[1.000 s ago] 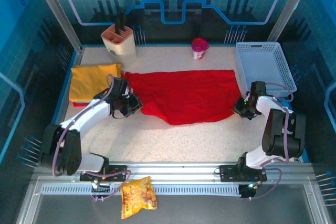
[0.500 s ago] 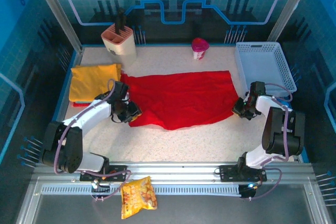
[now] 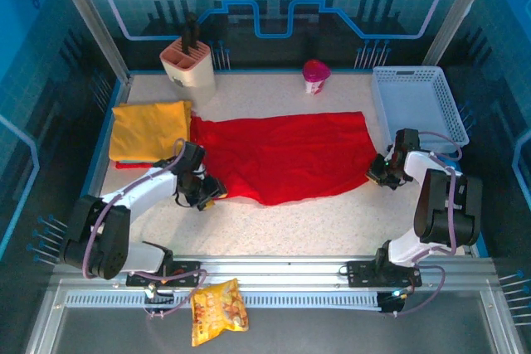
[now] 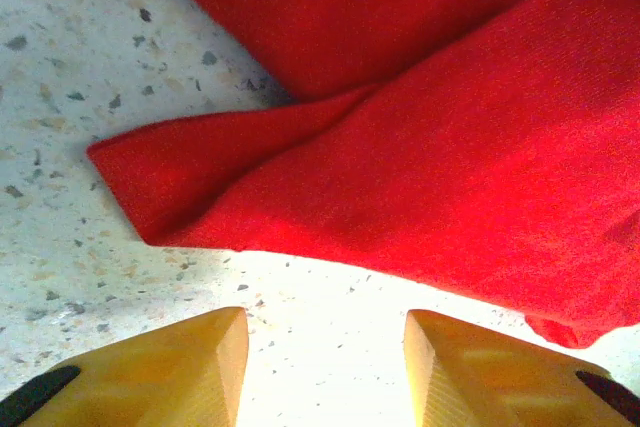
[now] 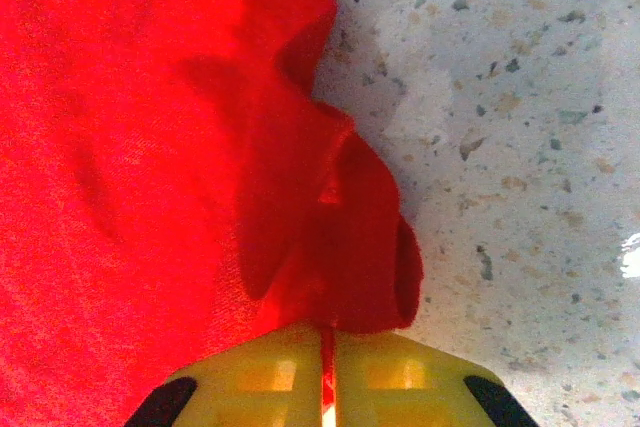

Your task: Fold and stack the t-shirts

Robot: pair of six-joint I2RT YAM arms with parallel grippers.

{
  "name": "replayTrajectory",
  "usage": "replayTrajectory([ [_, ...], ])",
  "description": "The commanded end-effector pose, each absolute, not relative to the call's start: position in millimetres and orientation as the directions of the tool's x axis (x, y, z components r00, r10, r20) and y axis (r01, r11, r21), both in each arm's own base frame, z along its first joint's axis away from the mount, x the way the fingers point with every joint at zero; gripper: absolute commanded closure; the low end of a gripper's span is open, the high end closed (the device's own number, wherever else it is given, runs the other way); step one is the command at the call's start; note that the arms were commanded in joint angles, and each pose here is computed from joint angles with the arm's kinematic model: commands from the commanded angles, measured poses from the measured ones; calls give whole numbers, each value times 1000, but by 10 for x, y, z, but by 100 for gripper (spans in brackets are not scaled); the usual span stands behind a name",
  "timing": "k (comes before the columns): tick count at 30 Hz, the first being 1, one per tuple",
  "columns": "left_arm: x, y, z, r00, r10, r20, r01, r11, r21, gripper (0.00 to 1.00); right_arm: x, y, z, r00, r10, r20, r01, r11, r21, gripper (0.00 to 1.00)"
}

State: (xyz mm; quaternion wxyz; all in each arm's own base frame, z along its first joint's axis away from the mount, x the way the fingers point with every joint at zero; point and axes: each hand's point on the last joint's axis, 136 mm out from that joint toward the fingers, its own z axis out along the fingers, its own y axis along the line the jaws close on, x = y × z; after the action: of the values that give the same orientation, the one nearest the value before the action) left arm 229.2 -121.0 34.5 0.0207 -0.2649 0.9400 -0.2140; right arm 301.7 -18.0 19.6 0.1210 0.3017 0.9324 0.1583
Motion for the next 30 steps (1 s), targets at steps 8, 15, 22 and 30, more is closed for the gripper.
replayTrajectory([
  [8, 2950, -1210, 961, -936, -295, -192, -189, 881, -433, 38, 3024, -208, 185, -791, 598, -130, 520, 768, 375, 88],
  [15, 3246, -1472, 897, -971, -123, -207, -25, 906, -423, 38, 3020, -217, 188, -789, 601, -129, 524, 767, 372, 88],
  [22, 3277, -1588, 712, -980, 33, -196, 89, 954, -285, 46, 3017, -217, 187, -789, 601, -127, 524, 766, 372, 88],
  [30, 3013, -1520, 461, -996, 4, -84, 24, 970, -244, 52, 3020, -226, 196, -788, 602, -130, 524, 766, 372, 88],
])
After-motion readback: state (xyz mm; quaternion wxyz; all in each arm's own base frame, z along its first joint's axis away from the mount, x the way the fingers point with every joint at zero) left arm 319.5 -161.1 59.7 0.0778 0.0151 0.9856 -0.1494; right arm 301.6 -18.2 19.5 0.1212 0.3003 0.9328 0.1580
